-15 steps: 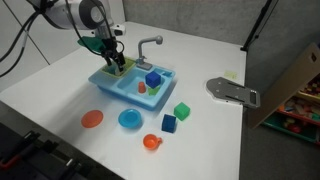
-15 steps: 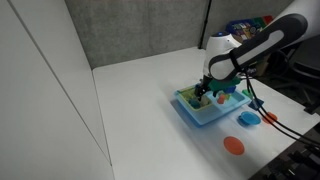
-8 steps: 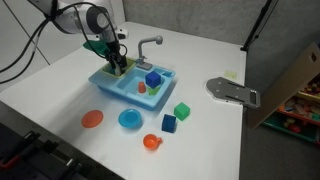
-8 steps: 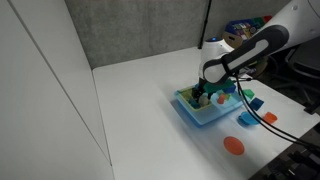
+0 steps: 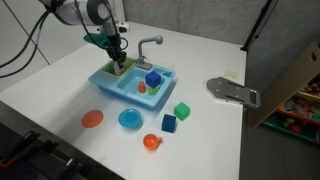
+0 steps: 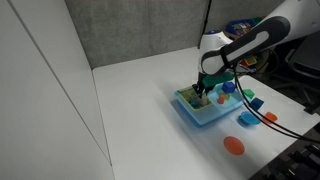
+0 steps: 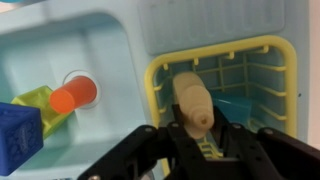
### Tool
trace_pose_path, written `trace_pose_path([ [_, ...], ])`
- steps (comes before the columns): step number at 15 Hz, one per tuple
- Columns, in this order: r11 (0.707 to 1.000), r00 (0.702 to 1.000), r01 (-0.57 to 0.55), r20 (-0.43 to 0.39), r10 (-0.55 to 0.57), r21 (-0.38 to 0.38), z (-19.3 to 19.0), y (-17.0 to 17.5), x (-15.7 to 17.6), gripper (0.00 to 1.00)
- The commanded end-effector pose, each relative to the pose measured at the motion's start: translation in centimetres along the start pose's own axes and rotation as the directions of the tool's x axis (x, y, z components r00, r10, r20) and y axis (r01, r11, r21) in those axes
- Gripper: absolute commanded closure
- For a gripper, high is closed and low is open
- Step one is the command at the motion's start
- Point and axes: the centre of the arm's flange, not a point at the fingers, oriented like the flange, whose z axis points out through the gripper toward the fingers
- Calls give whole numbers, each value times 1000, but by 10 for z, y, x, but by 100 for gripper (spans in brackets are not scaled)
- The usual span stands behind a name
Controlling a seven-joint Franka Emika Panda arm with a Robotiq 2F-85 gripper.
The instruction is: Move the bottle from the plate rack to the top of the dark green block
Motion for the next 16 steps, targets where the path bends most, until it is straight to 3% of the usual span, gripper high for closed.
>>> trace_pose_path([
  [1, 999, 999, -31, 10, 30, 15, -49, 15, 3, 90],
  [9, 996, 994, -89, 56, 89, -7, -127, 74, -30, 90],
  [16, 970, 967, -242, 70, 243, -29, -139, 173, -37, 90],
])
